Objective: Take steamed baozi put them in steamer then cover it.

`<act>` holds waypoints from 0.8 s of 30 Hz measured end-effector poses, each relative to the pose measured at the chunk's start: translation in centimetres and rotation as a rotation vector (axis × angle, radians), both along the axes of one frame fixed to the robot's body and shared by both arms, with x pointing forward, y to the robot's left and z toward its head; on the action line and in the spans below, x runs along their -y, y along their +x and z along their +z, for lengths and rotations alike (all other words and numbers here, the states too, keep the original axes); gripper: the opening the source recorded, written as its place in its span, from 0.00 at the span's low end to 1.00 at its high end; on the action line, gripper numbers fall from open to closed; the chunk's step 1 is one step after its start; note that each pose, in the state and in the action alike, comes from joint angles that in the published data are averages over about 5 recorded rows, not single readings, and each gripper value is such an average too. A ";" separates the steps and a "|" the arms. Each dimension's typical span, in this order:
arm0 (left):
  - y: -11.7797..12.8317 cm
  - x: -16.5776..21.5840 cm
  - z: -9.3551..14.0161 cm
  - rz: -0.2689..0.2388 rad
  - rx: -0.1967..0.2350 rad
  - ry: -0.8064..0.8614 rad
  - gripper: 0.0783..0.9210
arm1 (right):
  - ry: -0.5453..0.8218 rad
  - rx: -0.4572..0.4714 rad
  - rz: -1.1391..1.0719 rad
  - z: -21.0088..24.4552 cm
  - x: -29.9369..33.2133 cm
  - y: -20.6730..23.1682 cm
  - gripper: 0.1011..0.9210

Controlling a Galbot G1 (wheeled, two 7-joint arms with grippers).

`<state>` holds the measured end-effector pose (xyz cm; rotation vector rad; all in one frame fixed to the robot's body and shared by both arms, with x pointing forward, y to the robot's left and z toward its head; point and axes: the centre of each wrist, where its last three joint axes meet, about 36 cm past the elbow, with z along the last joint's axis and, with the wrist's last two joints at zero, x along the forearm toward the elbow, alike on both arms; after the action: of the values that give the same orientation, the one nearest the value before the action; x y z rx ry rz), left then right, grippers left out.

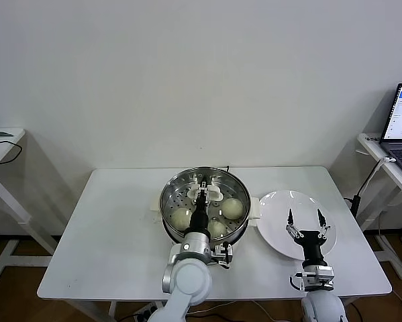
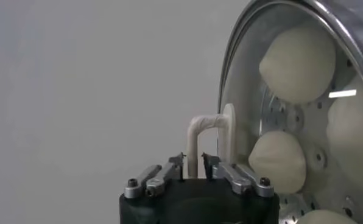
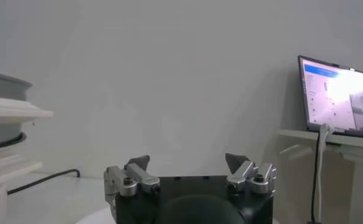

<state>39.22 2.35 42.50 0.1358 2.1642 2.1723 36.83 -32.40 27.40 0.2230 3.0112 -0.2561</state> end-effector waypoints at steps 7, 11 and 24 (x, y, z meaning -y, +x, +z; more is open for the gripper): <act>-0.8 0.1 0.9 -0.004 0.008 -0.033 0.72 | 0.000 0.004 0.002 0.2 -0.1 0.2 0.88; -1.9 0.3 1.7 -0.016 0.006 -0.061 0.84 | 0.001 0.010 0.005 0.5 -0.2 0.5 0.88; -6.4 -1.4 5.5 -0.017 0.001 -0.229 0.88 | -0.006 0.026 0.010 1.3 -0.2 0.9 0.88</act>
<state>32.85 3.77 48.00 0.1388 2.3805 1.8967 37.69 -32.16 28.69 0.2097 2.9845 -0.2591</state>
